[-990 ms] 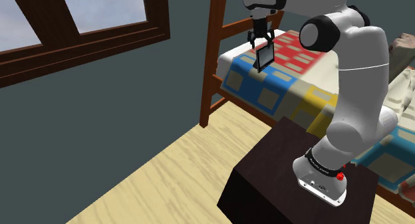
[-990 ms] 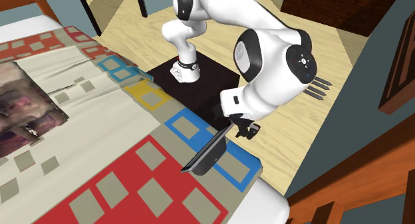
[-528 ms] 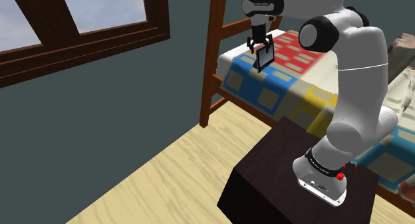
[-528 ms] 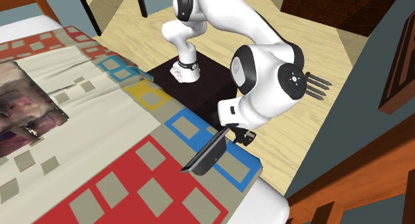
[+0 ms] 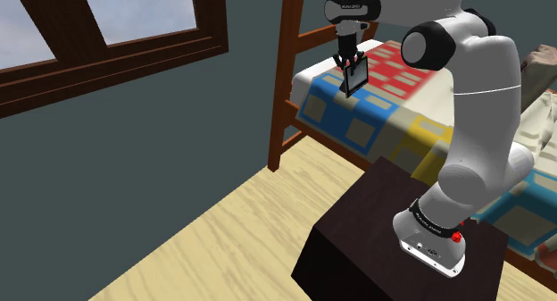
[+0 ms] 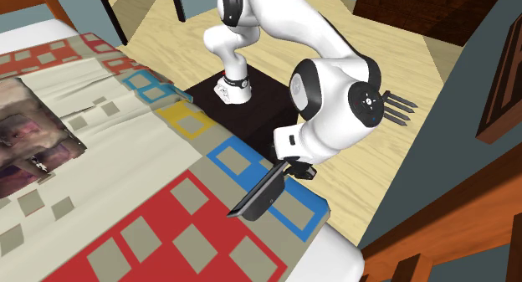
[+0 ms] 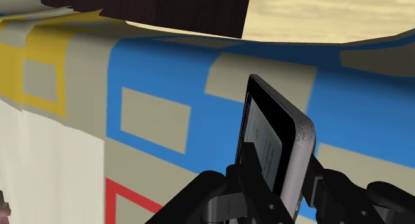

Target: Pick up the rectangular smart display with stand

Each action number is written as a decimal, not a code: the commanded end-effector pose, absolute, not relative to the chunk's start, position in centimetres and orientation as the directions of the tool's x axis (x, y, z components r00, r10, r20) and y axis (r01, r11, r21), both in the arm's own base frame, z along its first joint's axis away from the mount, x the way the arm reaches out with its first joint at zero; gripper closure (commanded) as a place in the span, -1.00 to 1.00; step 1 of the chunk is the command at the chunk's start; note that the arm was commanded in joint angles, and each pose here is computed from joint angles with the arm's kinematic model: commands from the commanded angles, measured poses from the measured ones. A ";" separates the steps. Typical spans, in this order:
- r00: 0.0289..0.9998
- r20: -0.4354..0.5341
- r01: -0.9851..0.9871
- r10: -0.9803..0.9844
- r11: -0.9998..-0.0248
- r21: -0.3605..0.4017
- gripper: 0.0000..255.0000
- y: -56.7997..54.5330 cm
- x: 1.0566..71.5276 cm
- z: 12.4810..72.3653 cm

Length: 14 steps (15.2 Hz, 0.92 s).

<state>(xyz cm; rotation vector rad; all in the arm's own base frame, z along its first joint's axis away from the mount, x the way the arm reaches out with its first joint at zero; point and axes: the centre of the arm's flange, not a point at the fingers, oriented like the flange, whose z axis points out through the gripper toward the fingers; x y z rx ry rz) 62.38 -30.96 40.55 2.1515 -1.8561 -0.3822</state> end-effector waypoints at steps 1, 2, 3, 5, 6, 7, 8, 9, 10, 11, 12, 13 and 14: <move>0.143 -0.021 -0.917 -0.990 -0.140 0.373 1.00 -31.0 62.4 40.5; 0.143 -0.021 -0.917 -0.990 -0.140 0.373 1.00 -31.0 62.4 40.5; 0.143 -0.021 -0.917 -0.990 -0.140 0.373 1.00 -31.0 62.4 40.5; 0.143 -0.021 -0.917 -0.990 -0.140 0.373 1.00 -31.0 62.4 41.0; 0.143 -0.021 -0.917 -0.990 -0.140 0.373 1.00 -31.0 62.4 41.6; 0.143 -0.021 -0.917 -0.990 -0.140 0.373 1.00 -31.0 62.4 42.1; 0.143 -0.021 -0.917 -0.990 -0.140 0.373 1.00 -31.0 62.4 42.6; 0.143 -0.021 -0.917 -0.990 -0.140 0.373 1.00 -31.0 62.4 43.2; 0.143 -0.021 -0.917 -0.990 -0.140 0.373 1.00 -31.0 62.4 43.7; 0.143 -0.021 -0.917 -0.990 -0.140 0.373 1.00 -31.0 62.4 44.2; 0.143 -0.021 -0.917 -0.990 -0.140 0.373 1.00 -31.0 62.4 44.7; 0.143 -0.021 -0.917 -0.990 -0.140 0.373 1.00 -31.0 62.4 45.3; 0.143 -0.021 -0.917 -0.990 -0.140 0.373 1.00 -31.0 62.4 45.8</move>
